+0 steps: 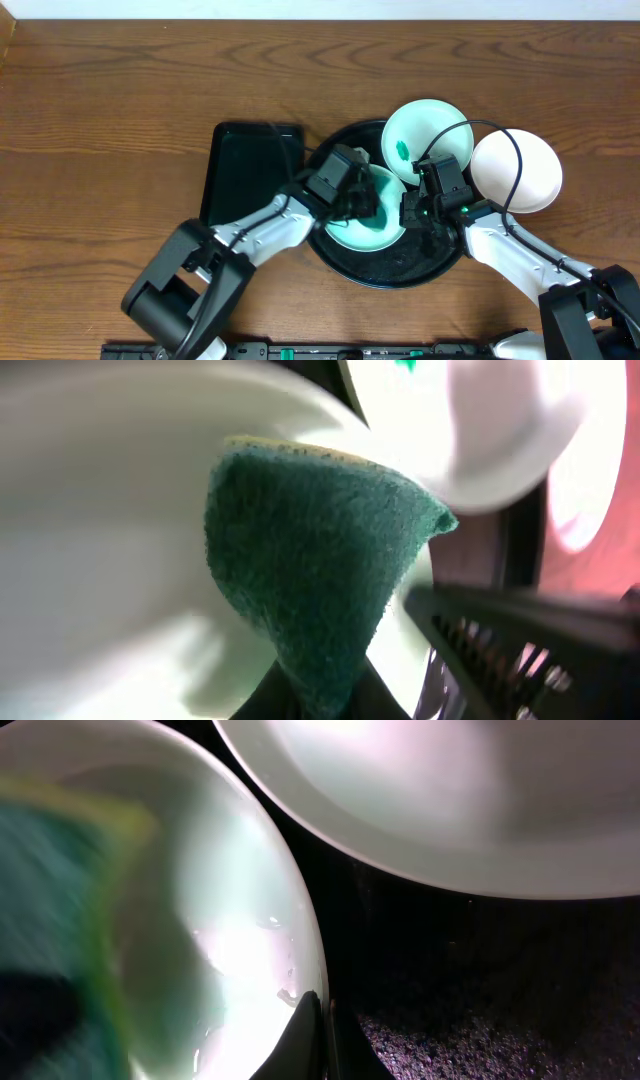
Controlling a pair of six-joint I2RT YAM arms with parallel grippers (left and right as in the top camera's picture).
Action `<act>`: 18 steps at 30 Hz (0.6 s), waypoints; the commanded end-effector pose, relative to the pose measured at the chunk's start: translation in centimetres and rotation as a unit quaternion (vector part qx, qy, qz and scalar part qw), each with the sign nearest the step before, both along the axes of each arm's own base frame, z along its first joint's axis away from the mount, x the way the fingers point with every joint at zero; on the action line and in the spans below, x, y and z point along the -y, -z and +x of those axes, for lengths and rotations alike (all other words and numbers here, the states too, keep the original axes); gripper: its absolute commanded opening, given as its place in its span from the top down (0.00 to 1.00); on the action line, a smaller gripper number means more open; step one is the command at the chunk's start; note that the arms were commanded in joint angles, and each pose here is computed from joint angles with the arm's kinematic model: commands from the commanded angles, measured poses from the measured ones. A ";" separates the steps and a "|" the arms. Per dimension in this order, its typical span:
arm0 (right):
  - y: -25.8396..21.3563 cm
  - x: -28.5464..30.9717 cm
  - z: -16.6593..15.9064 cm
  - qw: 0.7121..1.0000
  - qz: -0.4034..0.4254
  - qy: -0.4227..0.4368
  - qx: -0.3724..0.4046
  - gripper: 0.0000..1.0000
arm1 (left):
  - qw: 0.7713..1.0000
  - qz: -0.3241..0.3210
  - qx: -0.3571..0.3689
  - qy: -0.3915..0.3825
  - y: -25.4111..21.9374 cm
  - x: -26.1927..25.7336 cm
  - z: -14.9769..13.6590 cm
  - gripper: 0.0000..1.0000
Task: Clean dirty plates on tray and stack at the side
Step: 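Carry the green sponge with the left gripper back to the black tray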
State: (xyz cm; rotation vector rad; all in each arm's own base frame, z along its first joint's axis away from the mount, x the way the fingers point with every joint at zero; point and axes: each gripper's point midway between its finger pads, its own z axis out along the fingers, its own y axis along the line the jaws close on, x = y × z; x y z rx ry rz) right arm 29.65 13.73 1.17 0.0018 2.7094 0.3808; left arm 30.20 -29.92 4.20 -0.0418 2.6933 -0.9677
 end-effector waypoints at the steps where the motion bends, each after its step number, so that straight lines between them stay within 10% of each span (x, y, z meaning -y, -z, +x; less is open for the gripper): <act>1: -0.1 -1.3 -0.8 0.999 0.031 -0.019 -0.014 0.99 | 0.998 -0.033 0.055 -0.012 -4.9 -0.9 2.7 0.92; 18: -0.1 -1.3 -0.8 0.999 0.031 -0.019 -0.014 0.99 | 0.988 0.095 0.046 -0.109 -6.8 -16.9 3.8 0.91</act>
